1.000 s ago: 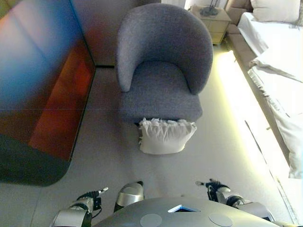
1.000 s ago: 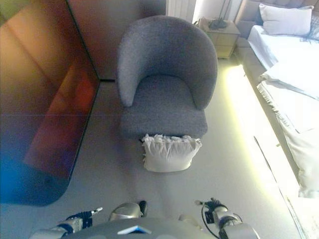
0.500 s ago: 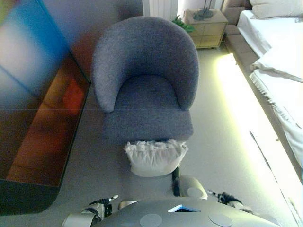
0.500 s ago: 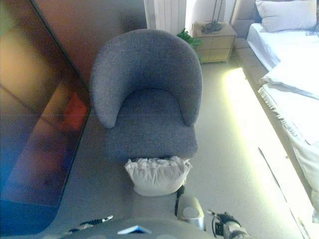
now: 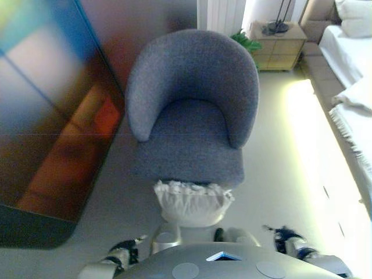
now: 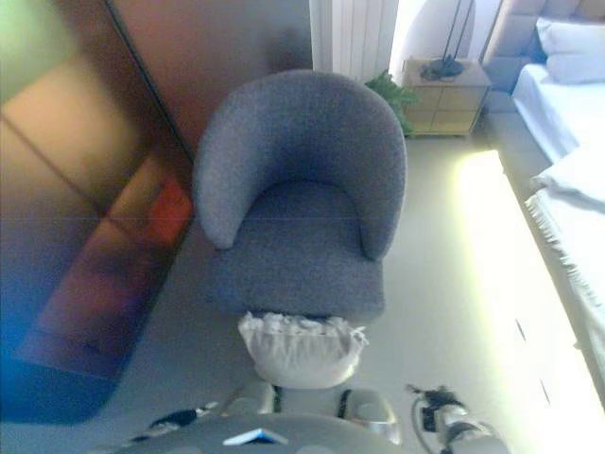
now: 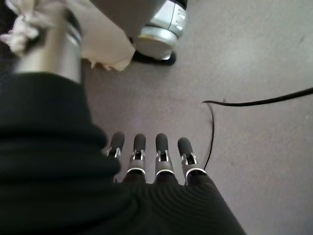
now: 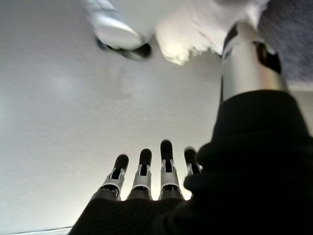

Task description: Pick up the cushion and take it to the sofa

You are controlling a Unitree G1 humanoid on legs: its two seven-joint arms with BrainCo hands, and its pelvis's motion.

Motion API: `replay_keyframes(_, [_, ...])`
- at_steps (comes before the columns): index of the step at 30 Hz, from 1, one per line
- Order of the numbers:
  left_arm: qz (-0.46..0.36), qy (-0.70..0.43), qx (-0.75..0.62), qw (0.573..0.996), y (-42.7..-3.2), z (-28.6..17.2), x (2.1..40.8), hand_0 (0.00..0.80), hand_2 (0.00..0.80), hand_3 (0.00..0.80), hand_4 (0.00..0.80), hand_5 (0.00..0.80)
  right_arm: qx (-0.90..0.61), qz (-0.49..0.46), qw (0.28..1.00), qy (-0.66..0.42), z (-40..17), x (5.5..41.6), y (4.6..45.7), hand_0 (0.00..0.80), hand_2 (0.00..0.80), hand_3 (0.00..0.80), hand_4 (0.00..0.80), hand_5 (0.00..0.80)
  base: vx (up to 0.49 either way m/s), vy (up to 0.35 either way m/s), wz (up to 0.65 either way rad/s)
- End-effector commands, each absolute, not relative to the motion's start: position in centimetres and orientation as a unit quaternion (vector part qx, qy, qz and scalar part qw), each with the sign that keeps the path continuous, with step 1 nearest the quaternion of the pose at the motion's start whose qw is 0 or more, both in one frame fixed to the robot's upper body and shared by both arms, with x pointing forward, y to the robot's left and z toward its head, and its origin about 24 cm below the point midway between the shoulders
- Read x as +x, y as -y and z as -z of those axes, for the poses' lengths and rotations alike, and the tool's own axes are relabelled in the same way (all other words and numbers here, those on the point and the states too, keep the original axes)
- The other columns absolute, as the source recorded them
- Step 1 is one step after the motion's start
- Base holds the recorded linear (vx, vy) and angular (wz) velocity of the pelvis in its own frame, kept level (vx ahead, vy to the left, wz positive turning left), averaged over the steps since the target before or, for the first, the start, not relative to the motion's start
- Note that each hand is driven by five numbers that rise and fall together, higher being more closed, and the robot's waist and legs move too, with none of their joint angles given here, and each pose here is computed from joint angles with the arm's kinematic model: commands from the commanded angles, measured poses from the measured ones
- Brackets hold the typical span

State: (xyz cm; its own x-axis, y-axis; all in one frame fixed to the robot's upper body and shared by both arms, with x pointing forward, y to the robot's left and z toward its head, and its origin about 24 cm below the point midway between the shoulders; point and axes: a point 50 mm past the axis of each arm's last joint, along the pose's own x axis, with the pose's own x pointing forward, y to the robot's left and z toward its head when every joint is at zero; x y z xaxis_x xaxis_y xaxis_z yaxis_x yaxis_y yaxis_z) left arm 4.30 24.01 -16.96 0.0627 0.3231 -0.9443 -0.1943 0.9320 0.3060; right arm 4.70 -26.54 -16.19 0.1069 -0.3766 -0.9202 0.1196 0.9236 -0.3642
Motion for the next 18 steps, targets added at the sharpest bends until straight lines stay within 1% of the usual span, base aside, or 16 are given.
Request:
replay_keyframes(1, [-0.217,-0.635,0.060,0.739,-25.3,16.4,6.1,0.000,0.000,0.000,0.000,0.000,-0.097,0.179,0.755,-0.624,15.7,7.2,26.9,0.000,0.000,0.000,0.000,0.000,0.177,0.077,0.23])
replay_keyframes(4, [-0.239,-0.636,0.060,0.732,-26.0,16.2,5.9,0.000,0.000,0.000,0.000,0.000,-0.102,0.174,0.754,-0.625,15.8,7.0,26.7,0.000,0.000,0.000,0.000,0.000,0.180,0.080,0.24])
replay_keyframes(10, [-0.250,-0.639,0.071,0.724,-27.0,15.9,5.6,0.000,0.000,0.000,0.000,0.000,-0.104,0.172,0.774,-0.601,15.6,8.4,26.5,0.000,0.000,0.000,0.000,0.000,0.098,0.078,-0.04])
replay_keyframes(13, [-0.239,-0.638,0.083,0.727,-27.3,15.8,5.9,0.000,0.000,0.000,0.000,0.000,-0.115,0.172,0.796,-0.569,15.3,9.8,26.5,0.000,0.000,0.000,0.000,0.000,0.055,0.047,-0.12])
replay_keyframes(15, [-0.244,-0.633,0.089,0.729,-27.5,15.6,6.2,0.000,0.000,0.000,0.000,0.000,-0.130,0.166,0.818,-0.536,14.8,11.3,26.5,0.000,0.000,0.000,0.000,0.000,0.029,0.010,-0.07])
replay_keyframes(18, [-0.267,-0.603,0.096,0.746,-28.4,15.1,7.5,0.000,0.000,0.000,0.000,0.000,-0.141,0.155,0.851,-0.482,13.7,14.3,26.0,0.000,0.000,0.000,0.000,0.000,-0.039,-0.050,-0.13])
